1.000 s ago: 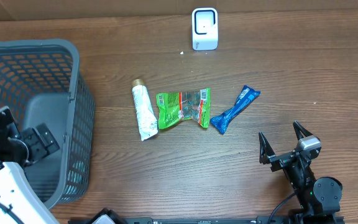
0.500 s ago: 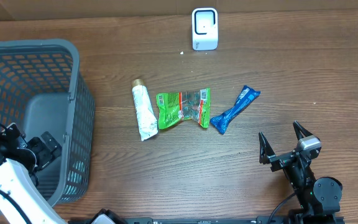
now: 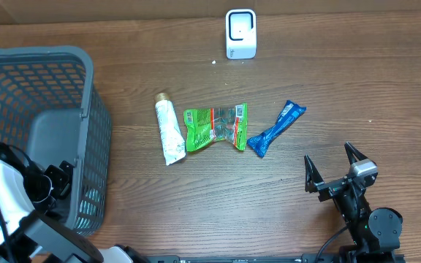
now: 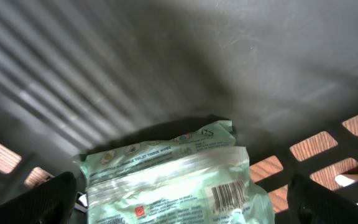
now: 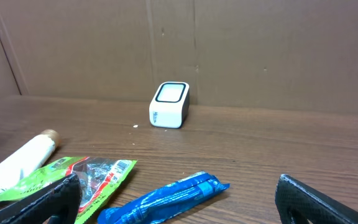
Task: Scan the item barcode
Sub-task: 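Reposition the left gripper above the pale green packet to grasp it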
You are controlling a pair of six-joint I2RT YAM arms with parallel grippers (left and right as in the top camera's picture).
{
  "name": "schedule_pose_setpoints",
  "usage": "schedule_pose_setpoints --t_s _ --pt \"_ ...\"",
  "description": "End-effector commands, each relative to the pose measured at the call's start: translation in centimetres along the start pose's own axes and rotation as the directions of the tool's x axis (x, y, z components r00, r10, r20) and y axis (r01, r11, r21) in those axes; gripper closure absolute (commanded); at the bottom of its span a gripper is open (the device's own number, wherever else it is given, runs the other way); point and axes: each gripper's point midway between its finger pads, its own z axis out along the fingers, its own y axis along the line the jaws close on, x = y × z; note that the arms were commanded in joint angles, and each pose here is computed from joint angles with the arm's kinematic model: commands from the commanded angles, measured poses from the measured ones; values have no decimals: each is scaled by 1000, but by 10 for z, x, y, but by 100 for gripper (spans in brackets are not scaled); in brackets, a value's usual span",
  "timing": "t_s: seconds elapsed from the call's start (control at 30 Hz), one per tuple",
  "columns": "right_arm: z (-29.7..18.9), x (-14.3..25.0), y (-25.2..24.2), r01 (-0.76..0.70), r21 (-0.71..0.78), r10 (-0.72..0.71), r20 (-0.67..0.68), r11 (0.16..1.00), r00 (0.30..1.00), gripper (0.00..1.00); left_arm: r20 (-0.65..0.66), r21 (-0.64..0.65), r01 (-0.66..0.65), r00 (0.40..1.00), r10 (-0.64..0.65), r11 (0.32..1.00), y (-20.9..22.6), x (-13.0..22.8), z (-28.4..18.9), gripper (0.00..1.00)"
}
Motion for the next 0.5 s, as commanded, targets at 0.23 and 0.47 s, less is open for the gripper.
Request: schedule_pose_setpoints --t_s 0.23,0.47 --pt "0 2 0 -2 -2 2 3 1000 1000 0 -53 47 39 998 -36 998 -7 -1 24 0" --pt "0 2 0 -2 -2 2 3 1000 1000 0 -62 63 41 997 -37 997 -7 4 43 0"
